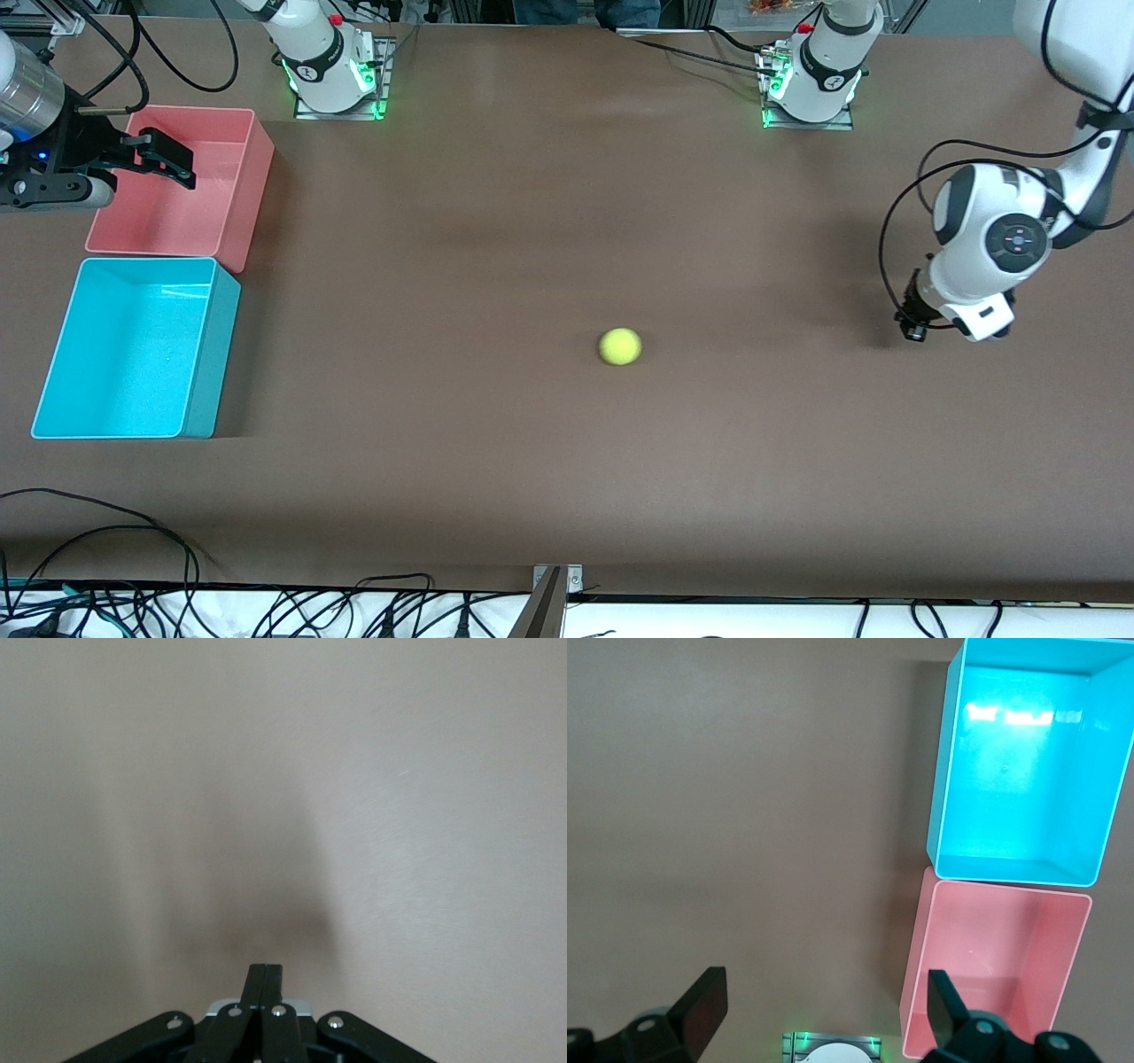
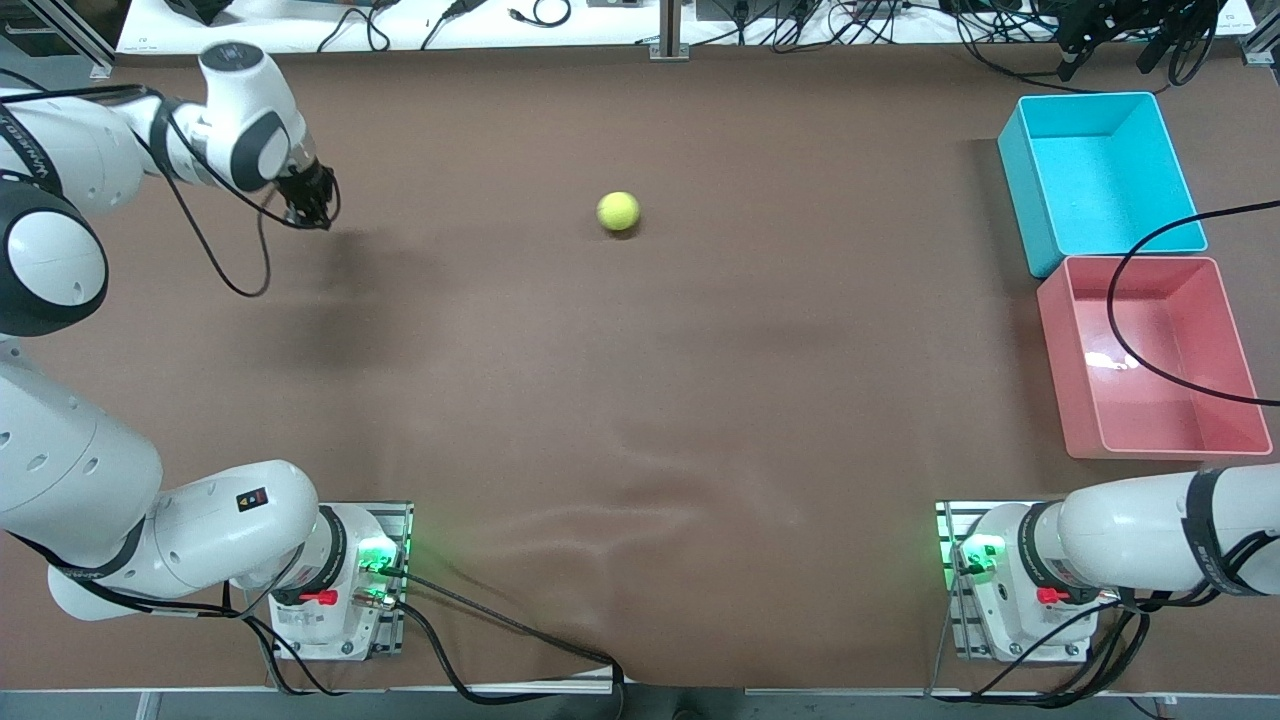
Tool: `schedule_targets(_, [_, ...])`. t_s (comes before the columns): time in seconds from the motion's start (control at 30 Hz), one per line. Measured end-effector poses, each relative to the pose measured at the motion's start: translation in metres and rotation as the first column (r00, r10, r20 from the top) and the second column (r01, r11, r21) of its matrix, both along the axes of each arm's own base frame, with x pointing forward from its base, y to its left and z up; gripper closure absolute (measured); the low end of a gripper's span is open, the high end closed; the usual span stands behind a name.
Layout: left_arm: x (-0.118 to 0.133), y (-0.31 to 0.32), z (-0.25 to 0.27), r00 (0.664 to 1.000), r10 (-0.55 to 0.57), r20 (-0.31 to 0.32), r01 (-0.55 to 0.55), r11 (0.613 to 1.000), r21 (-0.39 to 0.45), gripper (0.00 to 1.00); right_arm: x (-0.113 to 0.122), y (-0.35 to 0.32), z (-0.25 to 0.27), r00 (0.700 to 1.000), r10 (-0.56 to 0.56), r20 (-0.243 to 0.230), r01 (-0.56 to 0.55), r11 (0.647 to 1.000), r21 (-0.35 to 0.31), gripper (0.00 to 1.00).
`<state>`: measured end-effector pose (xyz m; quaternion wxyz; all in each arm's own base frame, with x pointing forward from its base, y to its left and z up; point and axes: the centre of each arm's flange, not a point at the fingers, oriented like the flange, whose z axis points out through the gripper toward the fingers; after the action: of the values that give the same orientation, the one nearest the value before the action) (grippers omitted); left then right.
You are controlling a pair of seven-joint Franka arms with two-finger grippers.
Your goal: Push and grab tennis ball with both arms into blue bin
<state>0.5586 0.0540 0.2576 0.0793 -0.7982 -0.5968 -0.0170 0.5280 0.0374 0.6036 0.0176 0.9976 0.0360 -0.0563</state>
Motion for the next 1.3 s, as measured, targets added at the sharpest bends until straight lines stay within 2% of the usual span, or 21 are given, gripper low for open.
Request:
schedule_targets(0.27, [0.037, 0.007, 0.068, 0.980, -0.195, -0.035, 0.192, 0.979, -0.061, 0.99, 0.000, 0.000, 0.000, 1.000, 0.000, -0.001, 0.000, 1.000, 0.000, 0.00])
schedule_targets(0.5, [0.056, 0.012, 0.117, 0.935, -0.353, -0.031, 0.350, 0.934, -0.072, 0.99, 0.000, 0.000, 0.000, 1.000, 0.000, -0.002, 0.000, 1.000, 0.000, 0.00])
schedule_targets(0.53, [0.059, 0.010, 0.123, 0.922, -0.386, -0.028, 0.383, 0.921, -0.074, 0.99, 0.000, 0.000, 0.000, 1.000, 0.000, -0.002, 0.000, 1.000, 0.000, 0.00])
schedule_targets(0.57, [0.066, 0.002, 0.142, 0.880, -0.474, -0.019, 0.471, 0.879, -0.075, 0.99, 0.000, 0.000, 0.000, 1.000, 0.000, -0.002, 0.000, 1.000, 0.000, 0.00])
schedule_targets(0.63, [0.067, 0.001, 0.146, 0.867, -0.498, -0.021, 0.495, 0.866, -0.077, 0.99, 0.000, 0.000, 0.000, 1.000, 0.000, -0.002, 0.000, 1.000, 0.000, 0.00])
schedule_targets(0.83, [0.072, -0.004, 0.167, 0.784, -0.619, -0.034, 0.615, 0.783, -0.092, 0.99, 0.000, 0.000, 0.000, 1.000, 0.000, -0.002, 0.000, 1.000, 0.000, 0.00])
schedule_targets(0.9, [0.075, -0.008, 0.179, 0.747, -0.664, -0.031, 0.659, 0.746, -0.094, 0.99, 0.000, 0.000, 0.000, 1.000, 0.000, -0.002, 0.000, 1.000, 0.000, 0.00])
schedule_targets(1.0, [0.079, -0.018, 0.202, 0.688, -0.725, -0.012, 0.720, 0.685, -0.108, 0.91, 0.000, 0.000, 0.000, 1.000, 0.000, -0.002, 0.000, 1.000, 0.000, 0.00])
schedule_targets(1.14, [0.081, -0.031, 0.228, 0.623, -0.782, 0.012, 0.777, 0.616, -0.131, 0.88, 0.000, 0.000, 0.000, 1.000, 0.000, -0.003, 0.000, 1.000, 0.000, 0.00])
schedule_targets(1.2, [0.081, -0.036, 0.239, 0.594, -0.804, 0.014, 0.798, 0.587, -0.139, 0.77, 0.000, 0.000, 0.000, 1.000, 0.000, -0.003, 0.000, 1.000, 0.000, 0.00])
schedule_targets(1.24, [0.081, -0.037, 0.243, 0.587, -0.810, 0.016, 0.803, 0.579, -0.141, 0.77, 0.000, 0.000, 0.000, 1.000, 0.000, -0.003, 0.000, 1.000, 0.000, 0.00])
schedule_targets(1.27, [0.081, -0.039, 0.249, 0.577, -0.816, 0.019, 0.810, 0.569, -0.141, 0.68, 0.000, 0.000, 0.000, 1.000, 0.000, -0.003, 0.000, 1.000, 0.000, 0.00])
schedule_targets(1.3, [0.082, -0.041, 0.254, 0.571, -0.820, 0.022, 0.814, 0.563, -0.141, 0.64, 0.000, 0.000, 0.000, 1.000, 0.000, -0.003, 0.000, 1.000, 0.000, 0.00])
